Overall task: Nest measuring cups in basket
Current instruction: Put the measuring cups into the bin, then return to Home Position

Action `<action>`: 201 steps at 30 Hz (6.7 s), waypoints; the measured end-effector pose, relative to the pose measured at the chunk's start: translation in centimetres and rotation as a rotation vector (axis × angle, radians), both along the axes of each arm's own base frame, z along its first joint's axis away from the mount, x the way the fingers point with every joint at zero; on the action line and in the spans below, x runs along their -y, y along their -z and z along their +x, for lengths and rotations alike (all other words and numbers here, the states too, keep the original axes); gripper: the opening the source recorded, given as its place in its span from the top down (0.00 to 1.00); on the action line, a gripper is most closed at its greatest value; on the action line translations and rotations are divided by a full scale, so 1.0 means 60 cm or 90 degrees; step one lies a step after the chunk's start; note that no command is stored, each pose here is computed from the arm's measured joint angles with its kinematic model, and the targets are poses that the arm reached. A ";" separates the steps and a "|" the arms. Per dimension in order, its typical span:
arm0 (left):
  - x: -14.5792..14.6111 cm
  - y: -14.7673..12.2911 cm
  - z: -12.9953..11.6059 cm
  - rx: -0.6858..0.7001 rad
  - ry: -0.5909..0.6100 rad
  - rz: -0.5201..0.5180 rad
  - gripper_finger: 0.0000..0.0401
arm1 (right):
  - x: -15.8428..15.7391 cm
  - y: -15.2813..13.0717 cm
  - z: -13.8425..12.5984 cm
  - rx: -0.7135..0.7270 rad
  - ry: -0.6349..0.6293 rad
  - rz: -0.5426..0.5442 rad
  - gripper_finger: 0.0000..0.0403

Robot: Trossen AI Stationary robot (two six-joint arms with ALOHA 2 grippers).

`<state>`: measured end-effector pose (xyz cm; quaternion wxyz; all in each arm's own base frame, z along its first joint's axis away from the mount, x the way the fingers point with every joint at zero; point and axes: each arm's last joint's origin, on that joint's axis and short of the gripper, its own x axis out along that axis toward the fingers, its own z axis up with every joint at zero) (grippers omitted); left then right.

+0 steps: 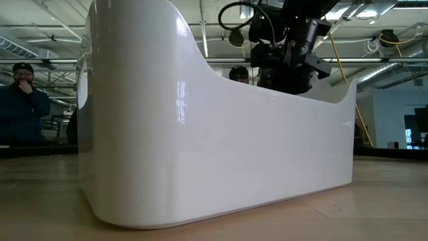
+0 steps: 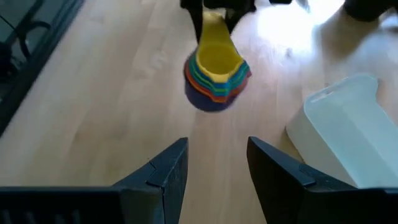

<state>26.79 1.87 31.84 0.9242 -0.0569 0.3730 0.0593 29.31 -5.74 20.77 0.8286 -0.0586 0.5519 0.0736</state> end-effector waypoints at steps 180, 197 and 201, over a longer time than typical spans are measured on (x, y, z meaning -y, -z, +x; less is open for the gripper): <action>0.027 0.246 -0.233 0.511 -0.006 0.013 0.93 | -0.072 0.031 -0.322 0.880 0.142 0.089 1.00; 0.027 0.246 -0.233 0.511 -0.006 0.013 0.93 | -0.072 0.031 -0.322 0.880 0.142 0.089 1.00; 0.027 0.246 -0.233 0.511 -0.006 0.013 0.93 | -0.072 0.031 -0.322 0.880 0.142 0.089 1.00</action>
